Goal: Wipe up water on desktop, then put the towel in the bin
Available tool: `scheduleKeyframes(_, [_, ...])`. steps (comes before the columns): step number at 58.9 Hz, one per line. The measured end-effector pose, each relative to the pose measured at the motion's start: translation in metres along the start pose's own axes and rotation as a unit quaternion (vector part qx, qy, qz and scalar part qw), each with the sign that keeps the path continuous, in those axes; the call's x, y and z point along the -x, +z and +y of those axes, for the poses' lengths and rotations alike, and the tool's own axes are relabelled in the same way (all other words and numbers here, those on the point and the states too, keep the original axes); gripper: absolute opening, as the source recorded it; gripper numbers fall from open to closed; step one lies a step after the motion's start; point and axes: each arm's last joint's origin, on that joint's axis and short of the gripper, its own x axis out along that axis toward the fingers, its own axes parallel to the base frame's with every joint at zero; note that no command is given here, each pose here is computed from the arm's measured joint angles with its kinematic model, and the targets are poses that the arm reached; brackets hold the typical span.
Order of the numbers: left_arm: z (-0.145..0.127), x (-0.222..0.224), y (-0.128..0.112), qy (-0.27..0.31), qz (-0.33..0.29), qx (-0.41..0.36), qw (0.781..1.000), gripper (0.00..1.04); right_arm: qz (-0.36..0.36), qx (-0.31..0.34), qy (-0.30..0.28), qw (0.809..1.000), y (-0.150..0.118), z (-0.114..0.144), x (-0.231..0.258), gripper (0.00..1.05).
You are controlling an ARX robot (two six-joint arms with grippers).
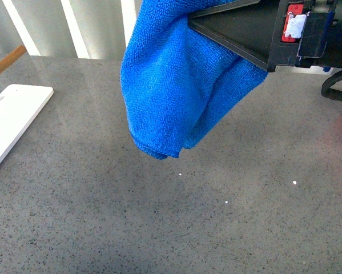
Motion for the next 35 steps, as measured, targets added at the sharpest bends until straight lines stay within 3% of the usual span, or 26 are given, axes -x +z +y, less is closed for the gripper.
scheduleKeyframes(9, [0.0, 0.0, 0.0, 0.0, 0.0, 0.0, 1.0, 0.29, 0.014, -0.007, -0.026, 1.0, -0.002, -0.002, -0.002, 0.05])
scheduleKeyframes(20, [0.0, 0.0, 0.0, 0.0, 0.0, 0.0, 1.0, 0.6, 0.082, 0.014, -0.157, 0.984, -0.001, -0.013, -0.005, 0.05])
scheduleKeyframes(29, [0.0, 0.0, 0.0, 0.0, 0.0, 0.0, 1.0, 0.83, 0.118, 0.073, -0.272, 0.952, 0.02, -0.025, 0.008, 0.05])
scheduleKeyframes(31, [0.0, 0.0, 0.0, 0.0, 0.0, 0.0, 1.0, 0.93, 0.123, 0.091, -0.32, 0.935, 0.035, -0.029, 0.018, 0.05])
scheduleKeyframes(35, [0.0, 0.0, 0.0, 0.0, 0.0, -0.001, 1.0, 1.0, 0.124, 0.102, -0.376, 0.913, 0.057, -0.034, 0.031, 0.05])
